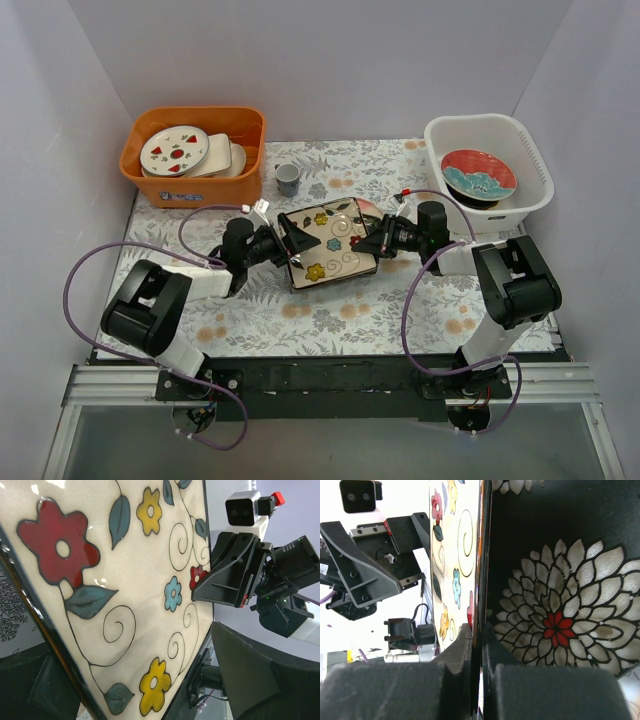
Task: Place the plates into the plastic bin on the countertop
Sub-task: Pick up the plate at the center of the board.
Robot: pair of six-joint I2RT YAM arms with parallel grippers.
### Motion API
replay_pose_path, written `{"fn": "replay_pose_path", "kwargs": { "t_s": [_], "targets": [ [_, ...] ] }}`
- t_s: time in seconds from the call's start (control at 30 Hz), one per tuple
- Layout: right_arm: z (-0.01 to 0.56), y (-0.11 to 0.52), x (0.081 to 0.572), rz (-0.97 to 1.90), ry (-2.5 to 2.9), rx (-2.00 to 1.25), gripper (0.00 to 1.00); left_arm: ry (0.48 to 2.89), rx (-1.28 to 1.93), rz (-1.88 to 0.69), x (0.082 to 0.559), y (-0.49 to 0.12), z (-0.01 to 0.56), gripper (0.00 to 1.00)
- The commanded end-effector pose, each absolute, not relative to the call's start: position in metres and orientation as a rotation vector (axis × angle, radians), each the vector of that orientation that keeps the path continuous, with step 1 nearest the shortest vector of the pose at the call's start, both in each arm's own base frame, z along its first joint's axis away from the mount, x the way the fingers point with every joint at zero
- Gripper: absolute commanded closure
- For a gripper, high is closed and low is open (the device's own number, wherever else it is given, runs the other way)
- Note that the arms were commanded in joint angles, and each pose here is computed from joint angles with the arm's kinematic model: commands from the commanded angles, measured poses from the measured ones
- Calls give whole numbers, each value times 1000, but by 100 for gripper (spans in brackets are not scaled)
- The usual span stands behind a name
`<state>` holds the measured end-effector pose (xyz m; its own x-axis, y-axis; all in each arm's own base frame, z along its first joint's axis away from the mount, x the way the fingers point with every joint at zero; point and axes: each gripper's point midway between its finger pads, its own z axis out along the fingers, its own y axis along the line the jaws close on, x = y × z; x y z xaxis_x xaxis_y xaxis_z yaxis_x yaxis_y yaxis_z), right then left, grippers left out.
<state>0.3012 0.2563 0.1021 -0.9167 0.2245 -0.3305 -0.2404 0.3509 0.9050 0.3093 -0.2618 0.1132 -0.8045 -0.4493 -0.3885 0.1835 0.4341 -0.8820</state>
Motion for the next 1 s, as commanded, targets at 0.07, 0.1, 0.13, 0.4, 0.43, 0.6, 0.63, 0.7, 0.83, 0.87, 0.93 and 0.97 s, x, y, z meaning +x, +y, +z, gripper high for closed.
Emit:
{"fn": "replay_pose_path", "kwargs": {
  "t_s": [0.07, 0.1, 0.13, 0.4, 0.43, 0.6, 0.63, 0.7, 0.83, 0.87, 0.93, 0.97],
  "targets": [
    [168, 266, 303, 1656, 2009, -239, 99, 1937, -152, -1326, 324, -256, 163, 2],
    [169, 266, 303, 1656, 2009, -239, 99, 1937, -152, -1314, 324, -254, 163, 2],
    [171, 267, 303, 1657, 2009, -239, 99, 1938, -153, -1305, 324, -253, 164, 2],
    [183, 266, 306, 1638, 1993, -251, 99, 1964, -178, -1206, 327, -243, 158, 2],
    [185, 267, 306, 1636, 1988, -256, 99, 1971, -177, -1195, 326, -241, 156, 2],
    [190, 266, 308, 1628, 1986, -258, 99, 1978, -194, -1145, 329, -236, 156, 2],
    [191, 266, 308, 1625, 1985, -260, 99, 1985, -201, -1127, 331, -234, 155, 2],
    [194, 266, 309, 1619, 1985, -261, 99, 1989, -196, -1103, 331, -232, 154, 2],
    [200, 266, 312, 1596, 1980, -277, 99, 2002, -203, -1064, 332, -227, 152, 2],
    [201, 266, 313, 1588, 1980, -277, 99, 2000, -205, -1059, 332, -226, 153, 2],
    [204, 265, 316, 1575, 1979, -280, 99, 2001, -201, -1052, 332, -225, 153, 2],
    [205, 265, 317, 1572, 1978, -281, 99, 1998, -202, -1047, 332, -225, 154, 2]
  ]
}}
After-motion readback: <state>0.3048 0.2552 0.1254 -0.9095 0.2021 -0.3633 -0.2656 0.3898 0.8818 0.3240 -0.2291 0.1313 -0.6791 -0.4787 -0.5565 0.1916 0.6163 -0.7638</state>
